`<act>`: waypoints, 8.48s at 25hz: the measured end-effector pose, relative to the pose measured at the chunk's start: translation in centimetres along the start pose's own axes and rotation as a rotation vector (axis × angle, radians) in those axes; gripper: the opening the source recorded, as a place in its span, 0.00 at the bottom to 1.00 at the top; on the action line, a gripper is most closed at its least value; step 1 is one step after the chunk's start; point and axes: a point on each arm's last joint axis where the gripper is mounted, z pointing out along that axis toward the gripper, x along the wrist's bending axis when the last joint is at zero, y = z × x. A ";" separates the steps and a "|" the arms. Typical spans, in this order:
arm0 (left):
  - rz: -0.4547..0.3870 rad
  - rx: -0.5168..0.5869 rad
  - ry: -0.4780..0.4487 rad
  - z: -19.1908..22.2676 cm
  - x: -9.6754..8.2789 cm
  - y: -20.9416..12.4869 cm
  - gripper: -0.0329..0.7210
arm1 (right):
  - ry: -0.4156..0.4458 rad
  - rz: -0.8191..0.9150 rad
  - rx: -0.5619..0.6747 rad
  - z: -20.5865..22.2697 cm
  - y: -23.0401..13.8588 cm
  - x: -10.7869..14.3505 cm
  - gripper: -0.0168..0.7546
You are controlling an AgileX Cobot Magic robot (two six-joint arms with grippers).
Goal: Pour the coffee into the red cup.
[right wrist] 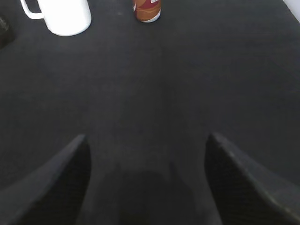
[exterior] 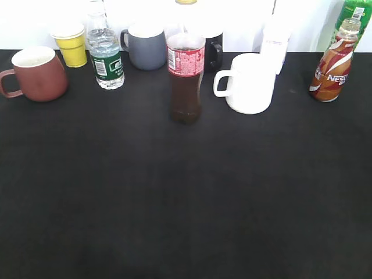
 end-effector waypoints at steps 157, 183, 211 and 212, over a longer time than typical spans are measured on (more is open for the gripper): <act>0.323 -0.429 -0.642 23.8 -8.4 3.6 0.12 | -0.018 -0.025 -0.290 44.7 1.4 -2.3 0.86; 0.378 -0.451 -0.714 23.3 -9.0 3.4 0.12 | 0.400 -0.177 -0.416 30.8 10.7 7.5 0.71; 0.439 -0.376 -1.008 23.7 -13.5 1.3 0.12 | 0.664 -1.020 -0.639 25.3 6.7 20.3 0.71; 0.451 -0.371 -1.021 23.6 -13.9 1.1 0.12 | 0.657 -1.047 -0.651 25.3 6.7 20.3 0.71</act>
